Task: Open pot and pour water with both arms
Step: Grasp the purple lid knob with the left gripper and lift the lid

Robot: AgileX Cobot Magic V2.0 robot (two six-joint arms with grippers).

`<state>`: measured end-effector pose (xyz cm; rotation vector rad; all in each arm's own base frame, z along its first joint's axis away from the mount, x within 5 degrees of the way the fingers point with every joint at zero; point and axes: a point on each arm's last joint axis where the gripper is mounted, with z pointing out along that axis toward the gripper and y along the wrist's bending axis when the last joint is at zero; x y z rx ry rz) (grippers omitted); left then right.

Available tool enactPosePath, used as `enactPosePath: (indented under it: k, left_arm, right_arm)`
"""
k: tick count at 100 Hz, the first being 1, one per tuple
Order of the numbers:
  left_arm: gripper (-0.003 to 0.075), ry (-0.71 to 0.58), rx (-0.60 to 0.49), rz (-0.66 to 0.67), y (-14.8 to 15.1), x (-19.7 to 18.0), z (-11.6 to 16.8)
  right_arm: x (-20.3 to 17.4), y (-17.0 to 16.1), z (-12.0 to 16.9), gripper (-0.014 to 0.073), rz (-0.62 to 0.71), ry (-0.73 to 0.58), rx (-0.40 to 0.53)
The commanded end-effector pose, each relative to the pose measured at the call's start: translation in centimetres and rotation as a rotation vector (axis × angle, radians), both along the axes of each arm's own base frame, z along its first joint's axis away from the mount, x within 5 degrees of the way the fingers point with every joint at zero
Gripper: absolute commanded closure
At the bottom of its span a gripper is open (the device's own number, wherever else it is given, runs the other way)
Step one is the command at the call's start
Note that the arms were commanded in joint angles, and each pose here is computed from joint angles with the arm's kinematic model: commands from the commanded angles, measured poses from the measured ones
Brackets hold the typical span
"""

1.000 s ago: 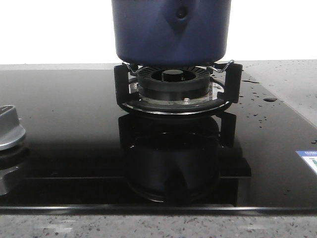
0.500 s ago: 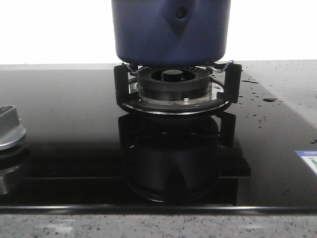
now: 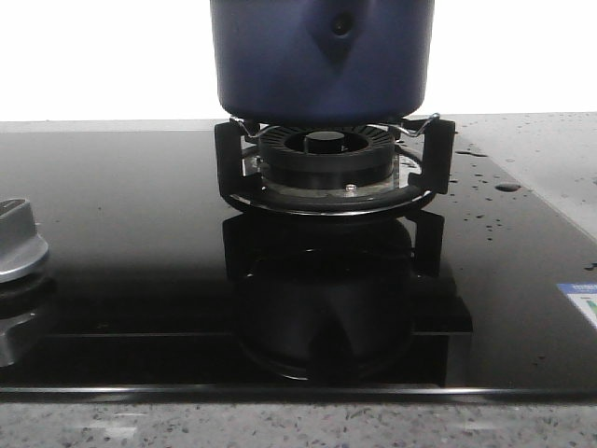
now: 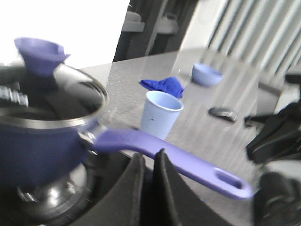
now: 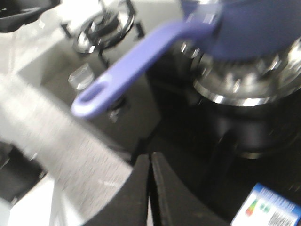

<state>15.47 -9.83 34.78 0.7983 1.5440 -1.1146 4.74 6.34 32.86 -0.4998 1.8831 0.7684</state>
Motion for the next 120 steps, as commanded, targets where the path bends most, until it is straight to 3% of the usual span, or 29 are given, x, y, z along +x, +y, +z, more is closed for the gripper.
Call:
enactPosePath:
  k: [1, 12, 22, 29, 39, 57, 82, 120]
  left_arm:
    - [0.0624, -0.133, -0.011, -0.049, -0.3, 1.3, 2.5]
    - [0.0398, -0.189, 0.024, -0.052, -0.5, 3.3, 3.8]
    - [0.0232, -0.203, 0.027, -0.047, -0.9, 5.4, 4.7]
    - [0.0202, -0.201, 0.033, -0.042, -1.5, 6.8, 4.9]
    - [0.0202, -0.226, 0.071, -0.09, -3.0, 8.7, 5.2]
    - [0.0197, -0.235, 0.097, -0.155, -5.6, 12.4, 4.8]
    - [0.0107, -0.236, 0.095, -0.154, -6.9, 16.3, 4.3]
    - [0.0112, -0.183, 0.096, -0.186, -8.6, 17.8, 2.2]
  right_arm:
    - [0.6, -0.1, 1.7, 0.0637, -0.049, -0.075, 0.062]
    - [0.8, -0.2, 1.8, 0.0506, -0.065, -0.087, 0.064]
    - [0.9, -0.3, 1.9, 0.0262, -0.076, -0.107, 0.058]
    - [0.9, -0.4, 1.9, 0.0099, -0.083, -0.112, 0.062]
    - [0.8, -0.4, 2.3, -0.0015, -0.082, -0.125, 0.06]
    - [0.3, -0.4, 3.8, -0.0003, -0.075, -0.19, 0.05]
    - [-0.3, -0.4, 5.4, -0.0002, -0.066, -0.24, 0.052]
    - [-0.4, -0.4, 5.6, -0.0001, -0.071, -0.251, 0.045]
